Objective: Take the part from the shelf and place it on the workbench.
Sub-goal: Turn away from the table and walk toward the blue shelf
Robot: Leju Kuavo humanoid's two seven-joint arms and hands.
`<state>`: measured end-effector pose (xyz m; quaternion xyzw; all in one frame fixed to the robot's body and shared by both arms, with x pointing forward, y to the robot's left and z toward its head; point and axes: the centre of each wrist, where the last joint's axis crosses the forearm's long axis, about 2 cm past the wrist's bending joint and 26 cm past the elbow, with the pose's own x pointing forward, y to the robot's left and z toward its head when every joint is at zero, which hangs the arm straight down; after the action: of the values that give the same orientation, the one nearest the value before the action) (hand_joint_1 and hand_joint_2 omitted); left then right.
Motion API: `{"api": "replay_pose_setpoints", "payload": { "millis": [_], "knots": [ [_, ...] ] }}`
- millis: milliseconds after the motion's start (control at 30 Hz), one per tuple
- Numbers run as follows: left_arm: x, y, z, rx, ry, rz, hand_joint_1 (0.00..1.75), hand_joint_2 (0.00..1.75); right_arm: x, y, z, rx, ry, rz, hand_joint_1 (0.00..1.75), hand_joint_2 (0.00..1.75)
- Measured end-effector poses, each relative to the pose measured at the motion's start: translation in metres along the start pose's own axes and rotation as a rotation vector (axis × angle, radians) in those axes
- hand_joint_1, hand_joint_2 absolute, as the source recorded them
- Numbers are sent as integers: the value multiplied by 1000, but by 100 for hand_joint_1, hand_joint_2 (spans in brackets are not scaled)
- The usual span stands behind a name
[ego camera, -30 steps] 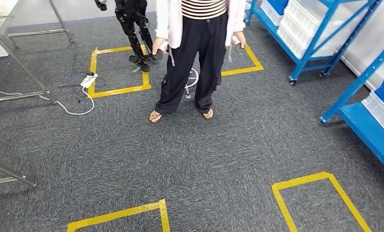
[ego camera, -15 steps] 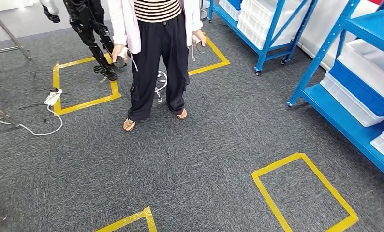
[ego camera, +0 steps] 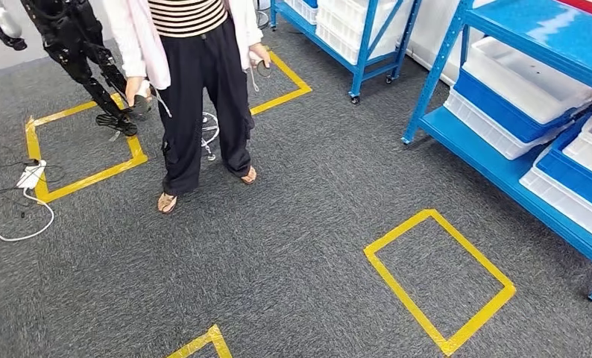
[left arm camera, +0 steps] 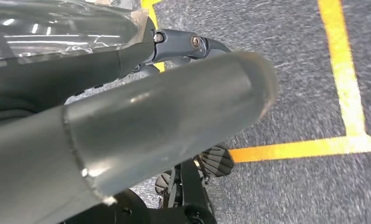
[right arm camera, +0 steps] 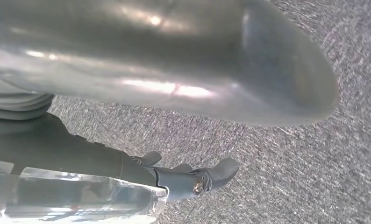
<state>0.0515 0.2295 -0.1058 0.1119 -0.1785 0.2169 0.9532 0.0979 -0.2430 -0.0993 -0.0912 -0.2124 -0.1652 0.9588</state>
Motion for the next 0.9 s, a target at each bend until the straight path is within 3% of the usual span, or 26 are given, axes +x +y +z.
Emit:
{"api": "replay_pose_setpoints", "payload": {
  "millis": [900],
  "knots": [
    [-2, -4, 2, -20, 13, 1, 0, 0, -3, 0, 1, 17, 0, 47, 0, 0]
  ]
}}
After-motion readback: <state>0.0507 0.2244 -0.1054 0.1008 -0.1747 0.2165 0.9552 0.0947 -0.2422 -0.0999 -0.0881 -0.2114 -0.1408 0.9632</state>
